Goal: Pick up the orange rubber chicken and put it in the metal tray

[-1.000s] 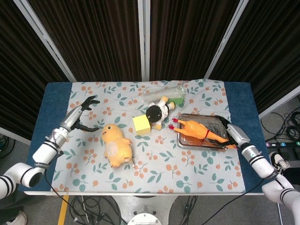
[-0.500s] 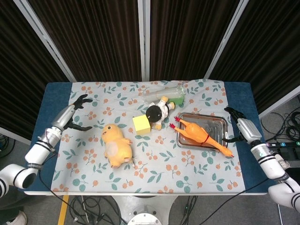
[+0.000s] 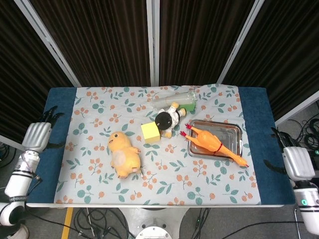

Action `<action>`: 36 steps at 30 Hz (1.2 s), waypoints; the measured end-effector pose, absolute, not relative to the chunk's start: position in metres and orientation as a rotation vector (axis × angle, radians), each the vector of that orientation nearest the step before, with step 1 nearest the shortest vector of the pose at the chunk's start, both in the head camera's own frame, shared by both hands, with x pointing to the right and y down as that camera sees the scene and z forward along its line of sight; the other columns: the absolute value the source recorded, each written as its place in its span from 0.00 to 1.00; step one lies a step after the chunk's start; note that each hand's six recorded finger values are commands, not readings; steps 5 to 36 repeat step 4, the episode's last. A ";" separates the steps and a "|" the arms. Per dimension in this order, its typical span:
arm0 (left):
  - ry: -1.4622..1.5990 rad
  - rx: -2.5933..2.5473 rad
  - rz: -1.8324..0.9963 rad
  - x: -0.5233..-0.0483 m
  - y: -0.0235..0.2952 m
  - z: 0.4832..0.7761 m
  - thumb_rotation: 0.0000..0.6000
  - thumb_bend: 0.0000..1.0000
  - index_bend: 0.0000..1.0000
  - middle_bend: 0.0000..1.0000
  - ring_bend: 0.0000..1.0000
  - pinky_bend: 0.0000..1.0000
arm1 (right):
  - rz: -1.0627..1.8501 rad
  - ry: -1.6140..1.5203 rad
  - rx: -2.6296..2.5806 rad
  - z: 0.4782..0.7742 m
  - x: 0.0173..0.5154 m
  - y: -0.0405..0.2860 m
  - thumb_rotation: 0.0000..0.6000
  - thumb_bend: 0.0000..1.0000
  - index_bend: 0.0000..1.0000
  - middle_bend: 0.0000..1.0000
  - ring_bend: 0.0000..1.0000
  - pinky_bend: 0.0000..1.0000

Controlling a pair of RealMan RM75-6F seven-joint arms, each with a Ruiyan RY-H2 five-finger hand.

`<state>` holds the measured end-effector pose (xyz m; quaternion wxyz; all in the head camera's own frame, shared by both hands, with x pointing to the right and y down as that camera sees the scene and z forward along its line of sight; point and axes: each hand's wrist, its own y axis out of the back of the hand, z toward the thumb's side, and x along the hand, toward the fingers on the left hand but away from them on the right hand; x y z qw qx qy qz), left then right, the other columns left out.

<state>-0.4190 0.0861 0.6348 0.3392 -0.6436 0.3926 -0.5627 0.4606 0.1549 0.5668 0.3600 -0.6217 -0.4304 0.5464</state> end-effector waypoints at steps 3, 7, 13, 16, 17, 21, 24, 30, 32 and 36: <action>1.029 -1.536 -1.511 -0.434 0.112 0.624 1.00 0.15 0.21 0.11 0.11 0.21 | 1.430 -1.140 -1.544 0.554 0.467 0.176 1.00 0.12 0.06 0.21 0.09 0.23; 1.034 -1.492 -1.531 -0.439 0.123 0.620 1.00 0.15 0.21 0.11 0.11 0.21 | 1.435 -1.152 -1.533 0.552 0.468 0.182 1.00 0.12 0.06 0.21 0.09 0.23; 1.034 -1.492 -1.531 -0.439 0.123 0.620 1.00 0.15 0.21 0.11 0.11 0.21 | 1.435 -1.152 -1.533 0.552 0.468 0.182 1.00 0.12 0.06 0.21 0.09 0.23; 1.034 -1.492 -1.531 -0.439 0.123 0.620 1.00 0.15 0.21 0.11 0.11 0.21 | 1.435 -1.152 -1.533 0.552 0.468 0.182 1.00 0.12 0.06 0.21 0.09 0.23; 1.034 -1.492 -1.531 -0.439 0.123 0.620 1.00 0.15 0.21 0.11 0.11 0.21 | 1.435 -1.152 -1.533 0.552 0.468 0.182 1.00 0.12 0.06 0.21 0.09 0.23; 1.034 -1.492 -1.531 -0.439 0.123 0.620 1.00 0.15 0.21 0.11 0.11 0.21 | 1.435 -1.152 -1.533 0.552 0.468 0.182 1.00 0.12 0.06 0.21 0.09 0.23; 1.034 -1.492 -1.531 -0.439 0.123 0.620 1.00 0.15 0.21 0.11 0.11 0.21 | 1.435 -1.152 -1.533 0.552 0.468 0.182 1.00 0.12 0.06 0.21 0.09 0.23; 1.034 -1.492 -1.531 -0.439 0.123 0.620 1.00 0.15 0.21 0.11 0.11 0.21 | 1.435 -1.152 -1.533 0.552 0.468 0.182 1.00 0.12 0.06 0.21 0.09 0.23; 1.034 -1.492 -1.531 -0.439 0.123 0.620 1.00 0.15 0.21 0.11 0.11 0.21 | 1.435 -1.152 -1.533 0.552 0.468 0.182 1.00 0.12 0.06 0.21 0.09 0.23; 1.034 -1.492 -1.531 -0.439 0.123 0.620 1.00 0.15 0.21 0.11 0.11 0.21 | 1.435 -1.152 -1.533 0.552 0.468 0.182 1.00 0.12 0.06 0.21 0.09 0.23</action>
